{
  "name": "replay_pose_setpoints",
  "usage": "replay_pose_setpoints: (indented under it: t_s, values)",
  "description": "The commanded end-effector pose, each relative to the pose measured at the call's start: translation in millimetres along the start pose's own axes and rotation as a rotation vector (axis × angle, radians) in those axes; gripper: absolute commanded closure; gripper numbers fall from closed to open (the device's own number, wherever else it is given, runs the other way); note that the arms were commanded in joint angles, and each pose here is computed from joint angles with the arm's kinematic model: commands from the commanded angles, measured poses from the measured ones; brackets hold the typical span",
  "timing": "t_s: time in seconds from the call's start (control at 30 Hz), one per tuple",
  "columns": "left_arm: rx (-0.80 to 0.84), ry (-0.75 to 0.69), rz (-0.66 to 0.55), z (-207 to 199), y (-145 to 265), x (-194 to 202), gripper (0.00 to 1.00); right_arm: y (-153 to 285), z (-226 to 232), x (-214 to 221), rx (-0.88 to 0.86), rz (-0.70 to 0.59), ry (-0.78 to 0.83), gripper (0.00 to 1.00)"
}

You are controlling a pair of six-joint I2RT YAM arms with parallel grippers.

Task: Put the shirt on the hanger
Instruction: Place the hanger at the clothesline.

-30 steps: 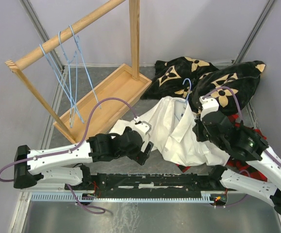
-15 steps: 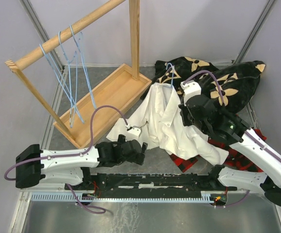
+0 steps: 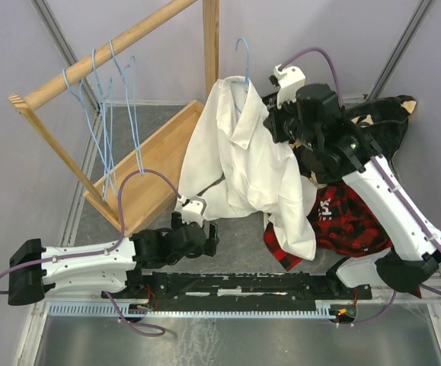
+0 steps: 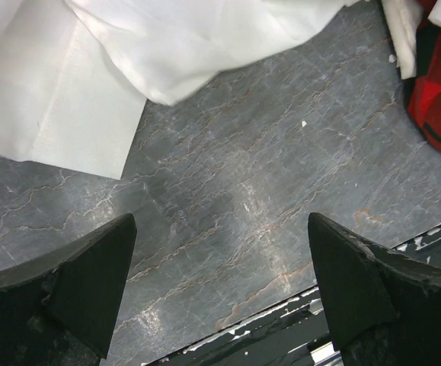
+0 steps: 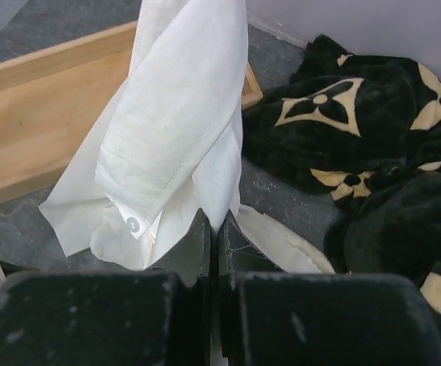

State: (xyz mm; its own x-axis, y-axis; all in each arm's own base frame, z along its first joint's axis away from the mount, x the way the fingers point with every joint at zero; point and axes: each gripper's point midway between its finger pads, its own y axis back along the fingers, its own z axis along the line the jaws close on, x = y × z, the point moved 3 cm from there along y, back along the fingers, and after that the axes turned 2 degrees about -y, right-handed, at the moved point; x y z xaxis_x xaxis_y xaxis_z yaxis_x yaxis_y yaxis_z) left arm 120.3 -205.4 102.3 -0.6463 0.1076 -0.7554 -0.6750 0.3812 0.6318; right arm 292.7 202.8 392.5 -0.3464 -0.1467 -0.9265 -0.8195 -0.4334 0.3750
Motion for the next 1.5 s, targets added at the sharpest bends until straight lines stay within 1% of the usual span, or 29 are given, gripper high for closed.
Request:
replay_pose_setpoints:
  t_s: [0.0,0.13,0.43,0.53,0.63,0.8,0.97,1.17,1.47]
  values:
    - [-0.010,0.030,-0.078,2.6,3.5,-15.1,0.01,-2.3,10.6,-71.4,-0.158,-0.204,-0.004,1.00]
    - [-0.026,0.026,-0.080,6.3,4.9,-15.2,0.01,-13.9,20.4,-101.7,-0.245,-0.246,0.014,1.00]
    - [-0.049,-0.001,-0.080,11.5,11.9,-20.8,0.01,-39.5,19.6,-154.3,-0.305,-0.374,-0.033,1.00]
    - [-0.039,-0.011,-0.089,9.3,15.4,-26.8,0.01,-51.1,21.4,-157.1,-0.329,-0.383,-0.058,1.00]
    - [-0.016,-0.038,-0.088,2.9,19.3,-34.4,0.00,-66.6,22.8,-151.0,-0.339,-0.370,-0.055,1.00]
    - [-0.014,-0.122,-0.081,-2.3,23.4,-45.5,0.01,-92.7,24.9,-141.6,-0.355,-0.336,-0.018,1.00]
    - [-0.028,-0.184,-0.052,-2.8,21.8,-44.9,0.02,-107.0,29.4,-151.0,-0.383,-0.366,0.032,1.00]
    - [-0.016,-0.185,-0.033,-4.1,22.3,-41.5,0.04,-105.0,34.0,-159.6,-0.417,-0.421,0.049,1.00]
    - [-0.011,-0.176,-0.033,-4.0,21.8,-39.7,0.05,-76.9,27.1,-169.0,-0.368,-0.470,0.066,1.00]
